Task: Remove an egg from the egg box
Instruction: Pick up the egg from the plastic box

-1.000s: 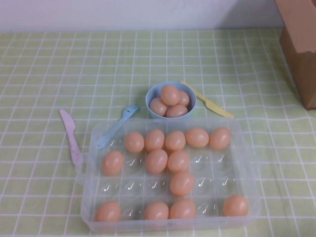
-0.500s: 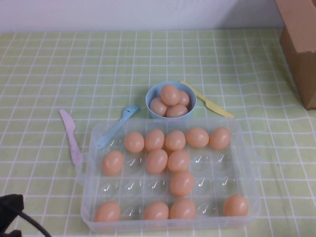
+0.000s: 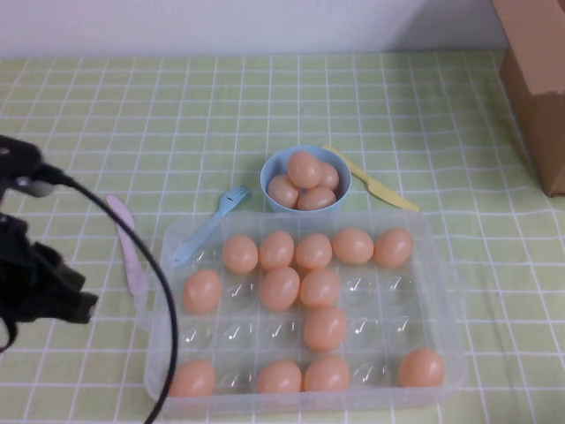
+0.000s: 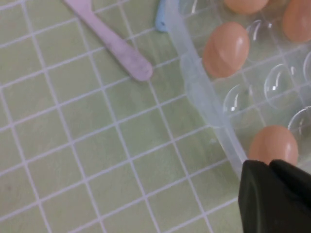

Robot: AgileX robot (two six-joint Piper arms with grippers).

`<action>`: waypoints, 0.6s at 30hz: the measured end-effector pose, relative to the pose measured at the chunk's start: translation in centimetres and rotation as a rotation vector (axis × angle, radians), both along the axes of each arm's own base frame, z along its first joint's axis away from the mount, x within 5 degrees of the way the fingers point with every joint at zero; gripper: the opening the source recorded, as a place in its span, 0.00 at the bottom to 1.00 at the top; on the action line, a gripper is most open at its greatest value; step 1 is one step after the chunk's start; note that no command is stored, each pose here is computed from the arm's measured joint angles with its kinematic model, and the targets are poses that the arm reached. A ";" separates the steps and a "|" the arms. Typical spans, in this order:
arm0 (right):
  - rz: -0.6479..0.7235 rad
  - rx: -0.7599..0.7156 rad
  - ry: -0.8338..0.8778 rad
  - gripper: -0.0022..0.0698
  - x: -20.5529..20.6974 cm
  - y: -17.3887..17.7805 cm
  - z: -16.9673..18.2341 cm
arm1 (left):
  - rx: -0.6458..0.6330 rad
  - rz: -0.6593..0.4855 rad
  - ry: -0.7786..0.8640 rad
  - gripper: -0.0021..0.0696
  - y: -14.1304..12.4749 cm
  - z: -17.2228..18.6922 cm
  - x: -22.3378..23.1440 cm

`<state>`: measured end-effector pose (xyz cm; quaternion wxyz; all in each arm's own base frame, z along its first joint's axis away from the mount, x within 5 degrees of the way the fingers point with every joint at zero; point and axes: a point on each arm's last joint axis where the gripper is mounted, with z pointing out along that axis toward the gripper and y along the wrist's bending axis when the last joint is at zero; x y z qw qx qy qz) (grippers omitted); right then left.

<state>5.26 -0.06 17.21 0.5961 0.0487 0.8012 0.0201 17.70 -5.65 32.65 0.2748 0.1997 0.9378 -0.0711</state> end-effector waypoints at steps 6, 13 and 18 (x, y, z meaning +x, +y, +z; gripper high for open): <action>0.000 0.000 0.000 0.01 0.0 0.0 0.0 | 0.054 -0.168 0.051 0.02 -4.6 0.0 3.6; 0.000 0.000 0.000 0.01 0.0 0.0 0.0 | 0.119 -0.288 0.061 0.02 -9.8 0.0 7.3; 0.000 0.000 0.000 0.01 0.0 0.0 0.0 | 0.171 -0.339 0.113 0.03 -12.8 -1.4 9.9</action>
